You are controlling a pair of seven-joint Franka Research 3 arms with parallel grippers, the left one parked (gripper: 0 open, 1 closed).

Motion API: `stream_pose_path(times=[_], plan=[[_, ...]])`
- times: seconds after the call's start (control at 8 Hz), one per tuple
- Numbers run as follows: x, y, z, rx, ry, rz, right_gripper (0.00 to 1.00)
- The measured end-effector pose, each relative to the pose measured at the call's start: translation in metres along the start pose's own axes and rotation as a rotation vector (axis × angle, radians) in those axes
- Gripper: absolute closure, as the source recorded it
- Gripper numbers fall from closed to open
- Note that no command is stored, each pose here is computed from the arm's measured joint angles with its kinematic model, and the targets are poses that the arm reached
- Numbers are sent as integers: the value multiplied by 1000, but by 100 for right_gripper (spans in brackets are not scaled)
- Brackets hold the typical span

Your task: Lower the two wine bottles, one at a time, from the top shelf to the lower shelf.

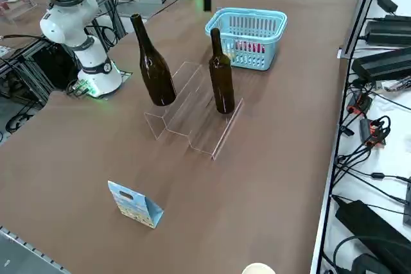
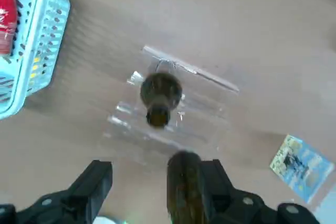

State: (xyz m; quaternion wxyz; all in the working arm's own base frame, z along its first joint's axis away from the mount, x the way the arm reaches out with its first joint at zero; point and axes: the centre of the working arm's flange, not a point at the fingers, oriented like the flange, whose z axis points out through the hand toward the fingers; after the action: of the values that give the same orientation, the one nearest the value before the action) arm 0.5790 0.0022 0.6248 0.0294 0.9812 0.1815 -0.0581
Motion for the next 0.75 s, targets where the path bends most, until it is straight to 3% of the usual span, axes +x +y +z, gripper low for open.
stream_pose_path(times=[0.38,0.75], plan=[[-67,23,-22,-10,-26,56,0],[-117,44,-5,17,-47,76,0]])
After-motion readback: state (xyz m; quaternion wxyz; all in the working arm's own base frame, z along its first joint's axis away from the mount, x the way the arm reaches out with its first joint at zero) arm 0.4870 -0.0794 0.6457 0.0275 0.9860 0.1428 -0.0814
